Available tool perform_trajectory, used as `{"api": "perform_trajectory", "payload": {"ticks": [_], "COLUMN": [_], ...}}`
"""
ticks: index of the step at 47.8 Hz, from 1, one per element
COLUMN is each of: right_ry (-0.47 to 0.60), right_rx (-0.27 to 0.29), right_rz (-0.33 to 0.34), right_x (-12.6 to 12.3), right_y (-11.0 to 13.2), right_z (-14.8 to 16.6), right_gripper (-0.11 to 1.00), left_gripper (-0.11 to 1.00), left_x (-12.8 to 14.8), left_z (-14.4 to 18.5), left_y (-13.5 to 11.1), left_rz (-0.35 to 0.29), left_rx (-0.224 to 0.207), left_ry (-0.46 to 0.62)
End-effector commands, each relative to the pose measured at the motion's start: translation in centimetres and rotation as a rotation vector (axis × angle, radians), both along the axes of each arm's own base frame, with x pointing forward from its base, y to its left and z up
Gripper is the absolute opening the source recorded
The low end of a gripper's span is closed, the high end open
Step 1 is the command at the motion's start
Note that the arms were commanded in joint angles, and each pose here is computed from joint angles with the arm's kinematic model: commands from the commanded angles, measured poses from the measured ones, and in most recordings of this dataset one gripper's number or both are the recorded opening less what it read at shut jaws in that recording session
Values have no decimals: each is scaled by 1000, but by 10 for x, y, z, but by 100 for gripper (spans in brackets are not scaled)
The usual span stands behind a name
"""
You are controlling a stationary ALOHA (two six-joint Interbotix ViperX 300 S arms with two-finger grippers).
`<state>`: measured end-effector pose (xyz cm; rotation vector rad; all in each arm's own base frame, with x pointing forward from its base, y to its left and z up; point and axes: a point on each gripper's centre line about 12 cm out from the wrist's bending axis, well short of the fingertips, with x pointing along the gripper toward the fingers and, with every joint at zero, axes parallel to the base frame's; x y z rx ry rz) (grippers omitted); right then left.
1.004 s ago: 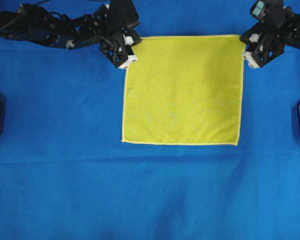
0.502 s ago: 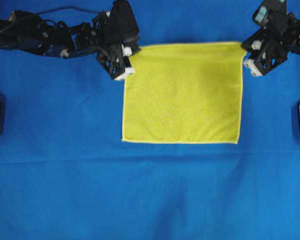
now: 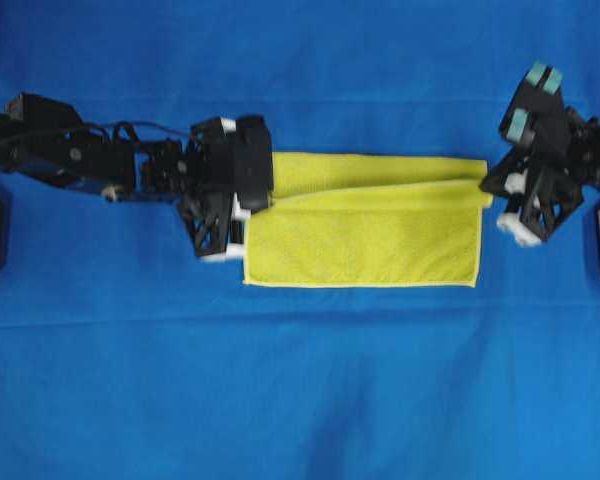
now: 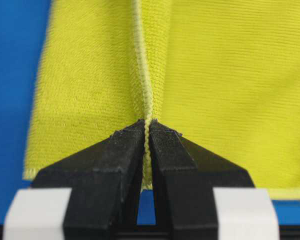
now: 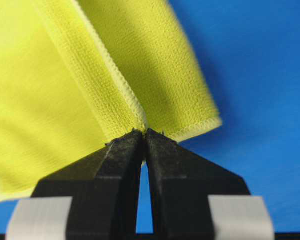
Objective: Fold the yellow towel.
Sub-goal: 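Pull both held corners toward the near edge, folding the towel in half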
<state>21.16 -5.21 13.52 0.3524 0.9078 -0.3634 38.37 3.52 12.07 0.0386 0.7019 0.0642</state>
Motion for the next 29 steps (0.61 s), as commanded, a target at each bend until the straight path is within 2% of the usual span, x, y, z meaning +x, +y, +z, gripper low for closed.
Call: {"api": "perform_trajectory", "payload": {"ticks": [1,14,29], "right_ry": [-8,7,-23], "right_rx": [14,54,58], "right_rz": [42,106,135], "right_x": [5,12,23], "right_y": [13,38,45], "right_z": [2,-2,-1], "right_gripper": [4,4,4], "left_gripper": [1,1,2], "left_x": [3,2,4], "left_z": [10,7,8], "left_y": [-13,-42,-43], "left_rz": [-33,-107,-110], "left_rx": [-1,-2,-2], "left_ry": [-22,-6,-9]}}
